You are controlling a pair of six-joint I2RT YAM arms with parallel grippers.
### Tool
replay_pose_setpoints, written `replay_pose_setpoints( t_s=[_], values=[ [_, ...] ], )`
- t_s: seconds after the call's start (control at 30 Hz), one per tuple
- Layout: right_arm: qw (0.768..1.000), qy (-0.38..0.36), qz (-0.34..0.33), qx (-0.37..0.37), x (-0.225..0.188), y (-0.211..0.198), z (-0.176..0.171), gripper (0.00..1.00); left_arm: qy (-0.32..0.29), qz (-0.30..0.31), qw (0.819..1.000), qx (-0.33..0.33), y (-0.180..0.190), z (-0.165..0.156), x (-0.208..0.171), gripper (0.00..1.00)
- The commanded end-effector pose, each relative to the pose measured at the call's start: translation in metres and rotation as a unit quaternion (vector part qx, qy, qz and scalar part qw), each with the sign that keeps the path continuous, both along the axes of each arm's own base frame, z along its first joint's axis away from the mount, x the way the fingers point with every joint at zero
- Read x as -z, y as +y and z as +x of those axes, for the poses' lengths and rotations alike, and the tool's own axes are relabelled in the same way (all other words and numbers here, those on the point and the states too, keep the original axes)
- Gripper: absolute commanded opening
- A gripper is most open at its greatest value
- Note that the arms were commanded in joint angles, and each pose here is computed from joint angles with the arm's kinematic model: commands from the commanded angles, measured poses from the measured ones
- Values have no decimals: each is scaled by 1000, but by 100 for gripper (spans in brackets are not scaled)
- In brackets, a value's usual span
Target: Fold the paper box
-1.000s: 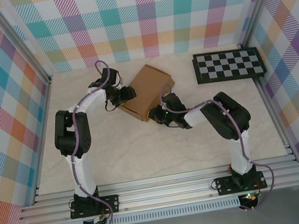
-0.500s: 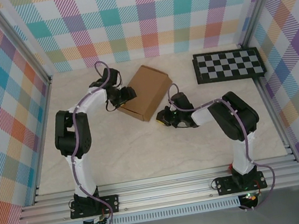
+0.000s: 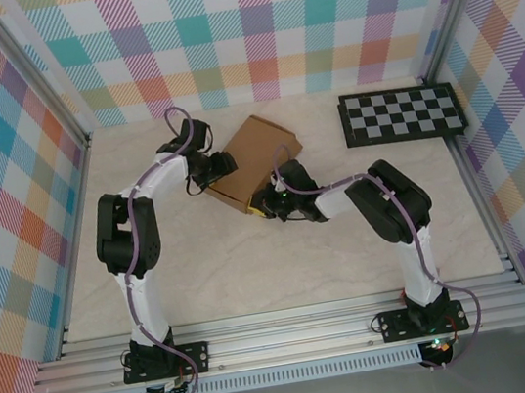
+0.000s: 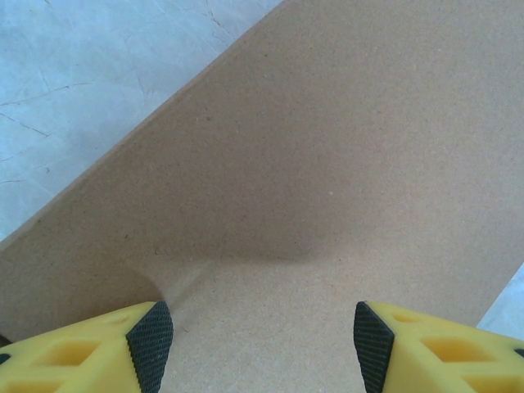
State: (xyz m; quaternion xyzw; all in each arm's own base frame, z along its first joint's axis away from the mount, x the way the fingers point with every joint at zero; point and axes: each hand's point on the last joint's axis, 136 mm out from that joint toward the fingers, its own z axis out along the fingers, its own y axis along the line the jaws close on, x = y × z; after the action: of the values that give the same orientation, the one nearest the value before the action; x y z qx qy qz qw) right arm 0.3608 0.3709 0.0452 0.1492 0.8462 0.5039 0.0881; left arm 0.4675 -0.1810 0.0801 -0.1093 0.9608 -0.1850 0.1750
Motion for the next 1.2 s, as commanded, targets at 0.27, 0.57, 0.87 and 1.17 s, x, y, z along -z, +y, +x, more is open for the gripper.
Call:
replay_pose_setpoints(
  t_s=[0.27, 0.57, 0.87, 1.17],
  values=[
    [995, -5, -98, 35, 20, -52, -2, 13, 84, -19, 996, 23, -6, -34, -26, 70],
    [987, -15, -158, -5, 26, -74, -4, 13, 24, -14, 1000, -11, 56, -10, -78, 73],
    [991, -17, -126, -35, 15, -57, 2, 13, 47, -114, 992, -17, 87, 31, -2, 72],
    [991, -4, -125, -54, 19, -36, 2, 13, 62, -126, 990, -13, 58, 14, 24, 72]
  ],
)
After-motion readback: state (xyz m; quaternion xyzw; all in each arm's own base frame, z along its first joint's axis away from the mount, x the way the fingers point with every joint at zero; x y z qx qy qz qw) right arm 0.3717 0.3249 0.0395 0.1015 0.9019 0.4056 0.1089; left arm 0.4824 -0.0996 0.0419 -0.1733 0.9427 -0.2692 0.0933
